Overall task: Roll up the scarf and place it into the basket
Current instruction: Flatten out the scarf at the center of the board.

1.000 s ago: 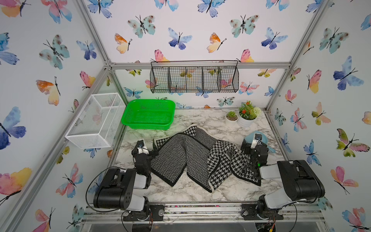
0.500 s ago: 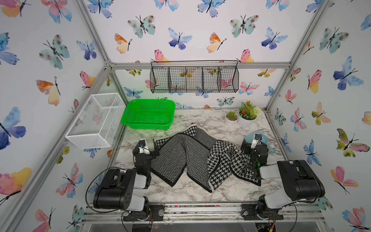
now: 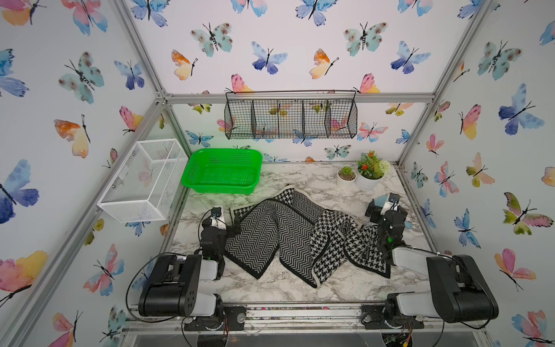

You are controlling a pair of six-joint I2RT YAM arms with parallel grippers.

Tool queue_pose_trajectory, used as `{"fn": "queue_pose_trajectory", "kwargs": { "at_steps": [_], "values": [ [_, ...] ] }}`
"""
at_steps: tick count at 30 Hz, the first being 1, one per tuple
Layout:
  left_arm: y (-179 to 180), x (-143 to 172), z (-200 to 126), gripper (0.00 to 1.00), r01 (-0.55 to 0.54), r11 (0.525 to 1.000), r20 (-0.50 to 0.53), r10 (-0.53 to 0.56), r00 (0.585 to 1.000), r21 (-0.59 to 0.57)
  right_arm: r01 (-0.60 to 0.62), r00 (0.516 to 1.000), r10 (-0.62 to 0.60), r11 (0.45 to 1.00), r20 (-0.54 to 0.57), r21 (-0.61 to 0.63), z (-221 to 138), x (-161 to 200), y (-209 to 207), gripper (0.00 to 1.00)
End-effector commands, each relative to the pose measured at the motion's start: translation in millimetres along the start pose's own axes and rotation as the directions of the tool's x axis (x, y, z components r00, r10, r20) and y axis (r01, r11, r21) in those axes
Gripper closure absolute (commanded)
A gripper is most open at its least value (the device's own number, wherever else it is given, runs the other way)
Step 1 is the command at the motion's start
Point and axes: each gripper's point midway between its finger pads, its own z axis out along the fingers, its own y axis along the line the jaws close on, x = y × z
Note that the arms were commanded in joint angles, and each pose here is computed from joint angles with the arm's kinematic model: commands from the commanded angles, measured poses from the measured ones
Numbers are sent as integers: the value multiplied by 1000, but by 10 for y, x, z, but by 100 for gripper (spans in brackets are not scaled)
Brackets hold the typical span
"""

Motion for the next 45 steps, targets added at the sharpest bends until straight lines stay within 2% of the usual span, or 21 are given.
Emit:
{"fn": "queue_pose_trajectory", "kwargs": {
  "at_steps": [1,2,6,10,12,13,15,19,23,25,26,28,33,40,45],
  "values": [
    [-18,-129,98,2,-10,1000,-5,10,1000,2,-19,993,34,990,-109,137,7,32,-187,0],
    [-9,-186,155,2,-9,1000,-11,9,1000,-11,-29,990,50,988,-136,155,6,29,-204,0],
    [-179,-283,303,2,-36,999,-147,33,989,-19,-64,966,114,975,-233,212,-43,48,-260,0],
    [-449,-413,295,2,79,994,-285,-99,953,-81,-92,938,132,986,-320,140,-108,143,-129,0],
    [-611,-401,213,2,180,978,-385,-206,900,-104,-113,923,144,988,-356,108,-171,186,-79,0],
    [-627,-368,164,2,232,962,-421,-271,866,-142,-122,918,150,988,-366,99,-205,197,-71,0],
    [-574,-220,3,2,348,892,-470,-449,760,-289,-149,909,165,986,-382,72,-277,209,-35,0],
    [-661,164,-314,2,479,776,-536,-631,561,-411,-174,889,178,984,-422,48,-410,220,-17,0],
    [-906,675,-637,2,566,692,-633,-692,346,-447,-177,870,190,982,-456,71,-523,224,-72,0],
    [-986,841,-761,2,588,667,-664,-696,273,-458,-167,866,182,983,-466,75,-554,244,-94,0],
    [-1000,891,-824,2,590,664,-674,-693,255,-460,-158,860,178,984,-478,82,-570,270,-109,0],
    [-978,938,-930,2,587,659,-674,-697,244,-469,-147,849,175,985,-498,96,-597,315,-138,0],
    [-817,792,-1116,2,571,668,-640,-709,295,-476,-164,835,194,981,-515,104,-630,421,-139,0],
    [-733,582,-1272,2,568,687,-634,-696,337,-453,-177,810,212,977,-547,117,-603,601,-112,0],
    [-709,741,-1410,2,521,692,-660,-693,289,-499,-179,805,205,979,-556,102,-547,575,-53,0]
  ]
}}
